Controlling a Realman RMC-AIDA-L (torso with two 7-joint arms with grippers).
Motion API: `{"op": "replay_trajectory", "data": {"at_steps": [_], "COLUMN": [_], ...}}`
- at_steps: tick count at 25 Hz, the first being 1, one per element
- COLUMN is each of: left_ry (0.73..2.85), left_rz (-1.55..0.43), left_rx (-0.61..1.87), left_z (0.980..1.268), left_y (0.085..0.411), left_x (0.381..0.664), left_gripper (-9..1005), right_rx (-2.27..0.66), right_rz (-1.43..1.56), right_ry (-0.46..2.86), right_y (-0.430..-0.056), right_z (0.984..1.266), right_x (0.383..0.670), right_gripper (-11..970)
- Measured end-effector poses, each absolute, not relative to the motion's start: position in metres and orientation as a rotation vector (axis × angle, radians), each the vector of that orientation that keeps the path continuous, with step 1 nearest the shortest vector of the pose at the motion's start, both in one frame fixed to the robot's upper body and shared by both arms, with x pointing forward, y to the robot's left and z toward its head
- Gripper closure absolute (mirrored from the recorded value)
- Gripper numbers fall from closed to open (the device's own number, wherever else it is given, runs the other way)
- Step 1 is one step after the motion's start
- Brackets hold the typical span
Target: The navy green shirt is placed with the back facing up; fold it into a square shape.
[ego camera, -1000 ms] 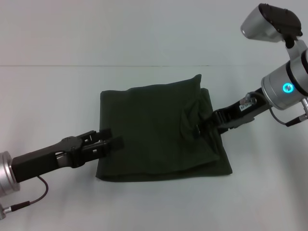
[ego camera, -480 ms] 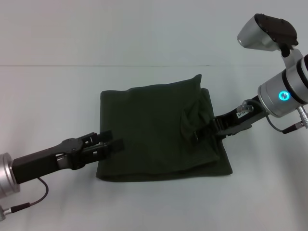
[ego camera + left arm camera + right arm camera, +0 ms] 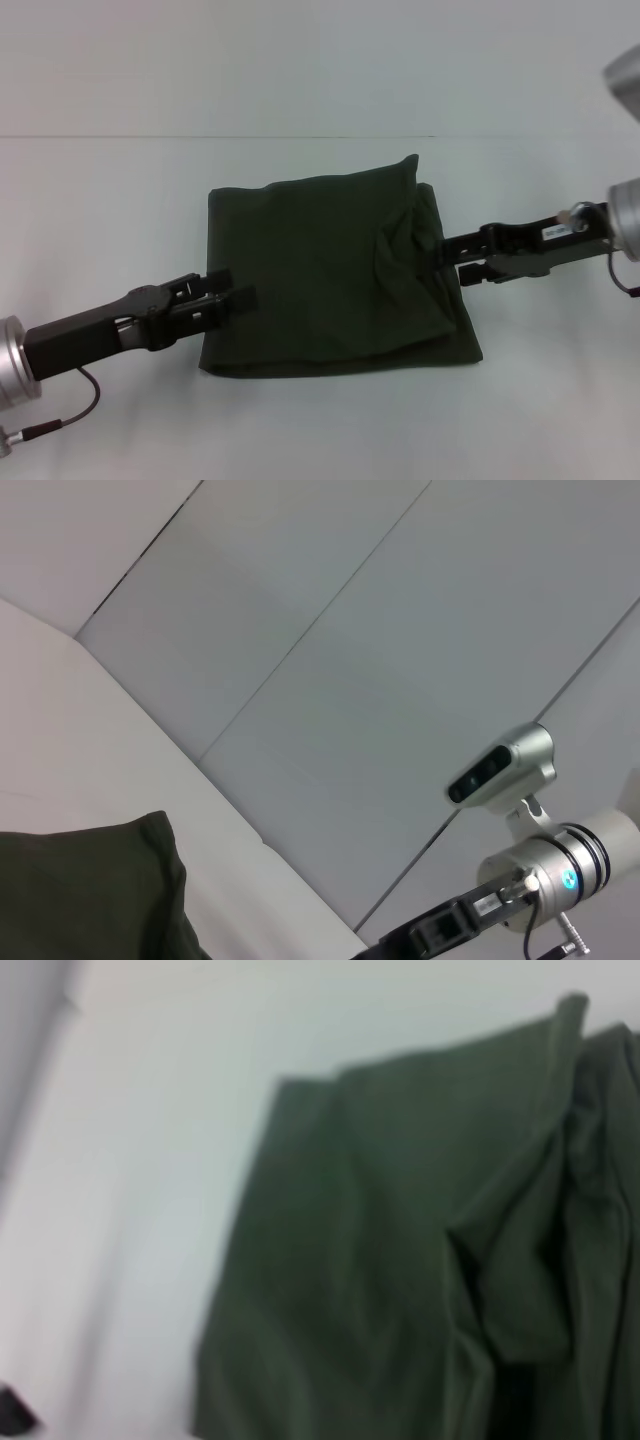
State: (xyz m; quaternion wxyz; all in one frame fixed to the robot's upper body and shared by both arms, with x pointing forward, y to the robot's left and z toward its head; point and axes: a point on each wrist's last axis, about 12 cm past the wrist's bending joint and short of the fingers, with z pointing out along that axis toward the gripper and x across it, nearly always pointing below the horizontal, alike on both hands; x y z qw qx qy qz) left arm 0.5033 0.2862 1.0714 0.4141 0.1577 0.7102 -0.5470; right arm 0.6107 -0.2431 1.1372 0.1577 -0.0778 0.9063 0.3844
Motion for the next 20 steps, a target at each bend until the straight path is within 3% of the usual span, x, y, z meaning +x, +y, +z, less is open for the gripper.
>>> {"op": "replay_trajectory", "data": {"at_steps": [8,20], "left_ry": [1.787,1.790], "left_rz": [-1.367,-1.346], "left_rx": [0.386,0.382], "left_z": [1.071,1.069], "left_y": [0.288,0.293], "left_x": [0.502,0.499], "left_gripper": [78,78], "right_rx": [-0.051,-0.026], "right_rz": [1.324,1.315], "right_ry": [2.469,2.485], "right_y": [-0.278,-0.257], "right_z": [1.117,1.098], "right_x": [0.595,0.593], "right_gripper": [190,222]}}
